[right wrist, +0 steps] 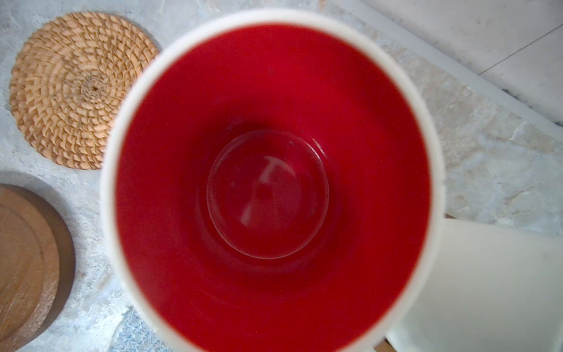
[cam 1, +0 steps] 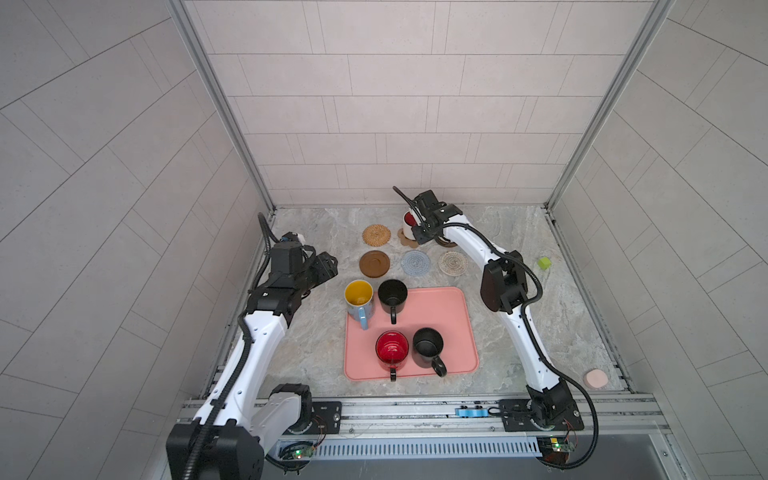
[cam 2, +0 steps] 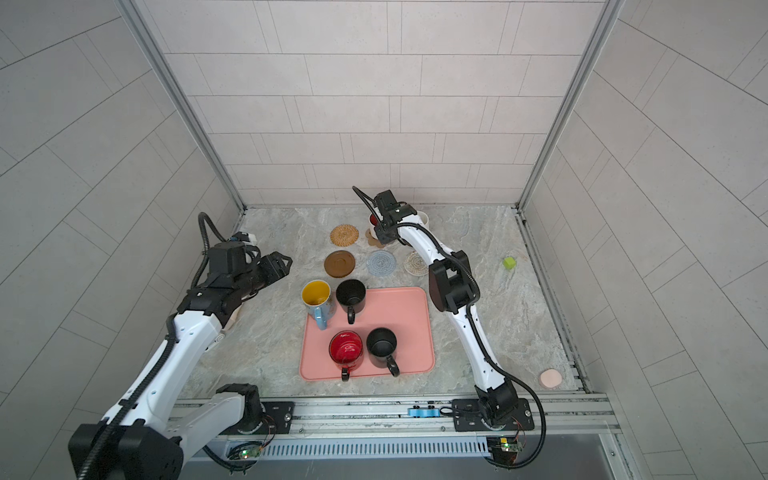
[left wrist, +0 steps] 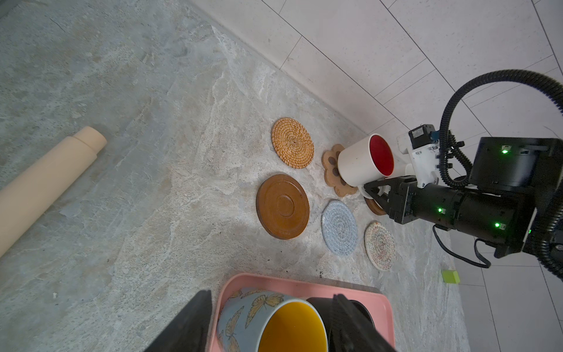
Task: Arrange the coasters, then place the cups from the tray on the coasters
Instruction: 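Lower the red-lined white mug onto the paw-shaped coaster with the right gripper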
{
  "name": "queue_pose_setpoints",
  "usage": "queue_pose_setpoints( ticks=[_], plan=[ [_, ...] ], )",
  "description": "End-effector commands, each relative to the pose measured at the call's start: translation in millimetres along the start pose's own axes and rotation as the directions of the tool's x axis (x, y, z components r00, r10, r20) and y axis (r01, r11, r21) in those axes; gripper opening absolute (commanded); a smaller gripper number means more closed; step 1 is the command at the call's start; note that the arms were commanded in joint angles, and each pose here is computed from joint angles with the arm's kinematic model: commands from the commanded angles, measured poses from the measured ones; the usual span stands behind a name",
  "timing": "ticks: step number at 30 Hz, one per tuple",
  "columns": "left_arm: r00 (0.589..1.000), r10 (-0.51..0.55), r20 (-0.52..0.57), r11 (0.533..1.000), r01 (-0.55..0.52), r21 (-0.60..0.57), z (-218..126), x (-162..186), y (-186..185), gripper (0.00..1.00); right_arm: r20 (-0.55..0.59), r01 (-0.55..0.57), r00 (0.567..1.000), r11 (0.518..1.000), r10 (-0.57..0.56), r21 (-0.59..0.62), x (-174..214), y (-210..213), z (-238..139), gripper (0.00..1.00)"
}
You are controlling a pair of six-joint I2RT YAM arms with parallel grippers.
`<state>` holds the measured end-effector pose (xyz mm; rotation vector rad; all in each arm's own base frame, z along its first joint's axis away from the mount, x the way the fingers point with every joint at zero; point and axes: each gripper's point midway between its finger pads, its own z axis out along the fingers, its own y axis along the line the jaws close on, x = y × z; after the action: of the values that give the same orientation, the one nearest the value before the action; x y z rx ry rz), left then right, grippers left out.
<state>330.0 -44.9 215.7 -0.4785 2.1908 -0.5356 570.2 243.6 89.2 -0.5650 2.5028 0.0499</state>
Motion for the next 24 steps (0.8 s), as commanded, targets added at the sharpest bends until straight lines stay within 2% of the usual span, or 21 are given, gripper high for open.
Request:
queue_pose_setpoints(
  ticks=[1, 17, 24],
  plan=[
    [0.999, 0.016, 0.044, 1.000, -0.016, 0.010, -5, -15, -7, 0.69, 0.067, 0.011, 0.998, 1.000, -0.011, -0.002, -20, 0, -6, 0.01],
    [0.999, 0.015, 0.041, 1.000, -0.016, 0.013, -4, -15, -7, 0.69, 0.022, 0.021, 1.000, 1.000, -0.021, 0.003, -7, -4, 5, 0.02],
    [0.999, 0.015, 0.043, 1.000, -0.016, 0.016, -5, -15, -8, 0.69, 0.012, 0.016, 1.000, 1.000, -0.016, 0.003, -4, -5, 5, 0.12]
  ],
)
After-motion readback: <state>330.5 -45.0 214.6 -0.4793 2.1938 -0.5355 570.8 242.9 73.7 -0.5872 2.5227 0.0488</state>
